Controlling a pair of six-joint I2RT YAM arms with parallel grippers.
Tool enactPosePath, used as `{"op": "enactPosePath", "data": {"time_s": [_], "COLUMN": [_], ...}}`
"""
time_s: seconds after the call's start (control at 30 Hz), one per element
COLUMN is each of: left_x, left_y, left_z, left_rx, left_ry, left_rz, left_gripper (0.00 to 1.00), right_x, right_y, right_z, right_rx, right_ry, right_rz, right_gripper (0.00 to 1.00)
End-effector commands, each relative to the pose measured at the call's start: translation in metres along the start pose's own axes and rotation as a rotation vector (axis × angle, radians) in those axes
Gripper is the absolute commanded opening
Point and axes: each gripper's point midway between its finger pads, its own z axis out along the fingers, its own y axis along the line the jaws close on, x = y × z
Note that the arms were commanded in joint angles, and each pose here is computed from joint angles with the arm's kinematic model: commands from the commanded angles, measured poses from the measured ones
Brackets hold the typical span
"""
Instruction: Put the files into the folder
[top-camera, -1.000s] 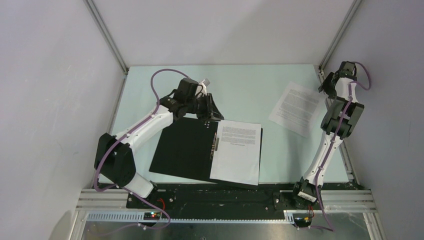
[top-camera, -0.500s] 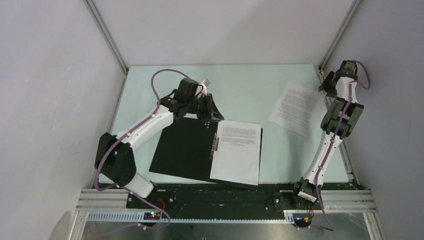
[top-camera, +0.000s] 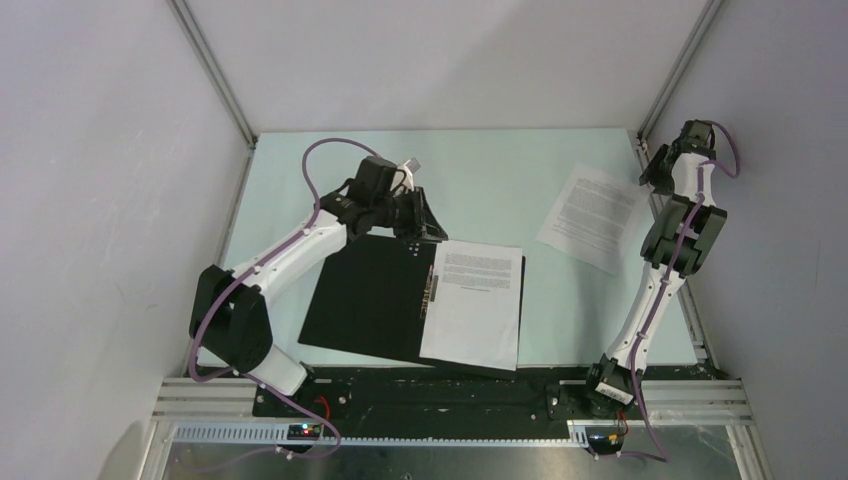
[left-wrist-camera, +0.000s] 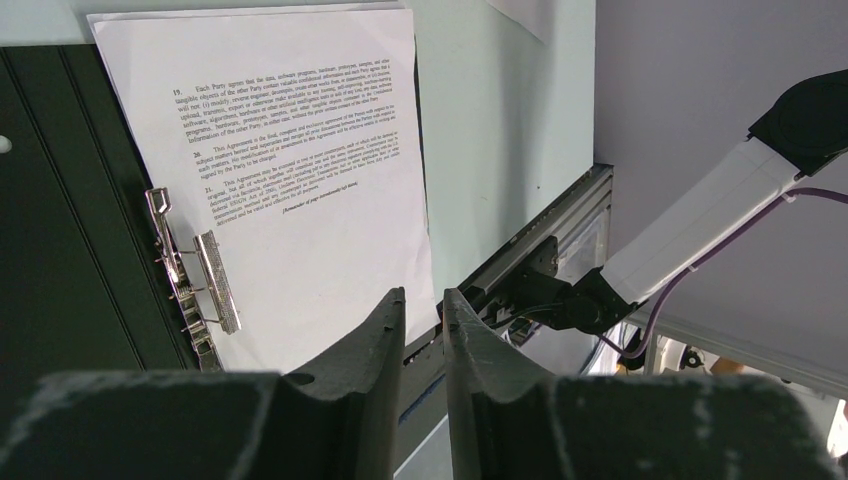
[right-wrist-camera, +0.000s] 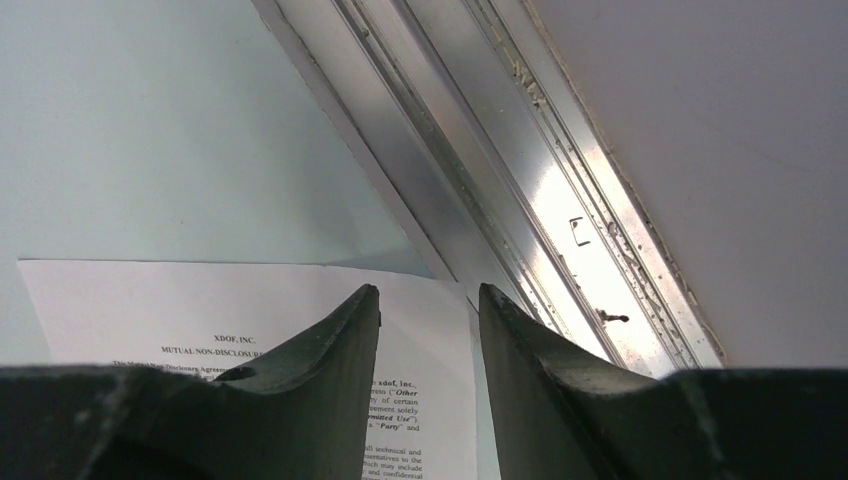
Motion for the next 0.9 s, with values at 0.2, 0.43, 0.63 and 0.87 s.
{"op": "enactPosePath", "data": {"time_s": [0.2, 0.43, 0.63, 0.87], "left_x": [-0.012, -0.013, -0.013, -0.012], "left_y": [-0.014, -0.011, -0.007, -0.003], "left_z": [-0.011, -0.013, -0.012, -0.011], "left_rx": [0.050, 0.046, 0.044, 0.042], "left_ry": [-0.032, -0.038, -0.031, -0.025], "left_rz": [0.055, 0.055, 0.049, 0.043], "left_gripper": [0.25, 0.25, 0.25, 0.25], "right_x": [-0.017, -0.013, -0.012, -0.008], "right_y": [-0.050, -0.039, -0.031, -0.006], "right_z": [0.001, 0.001, 0.002, 0.000], "right_rx": [0.174, 0.214, 0.190, 0.091], "right_ry": [-0.070, -0.077, -0.075, -0.055], "right_rz": [-0.019, -0.096, -0.121, -0.125], "right_gripper": [0.46, 0.48, 0.50, 0.66]}}
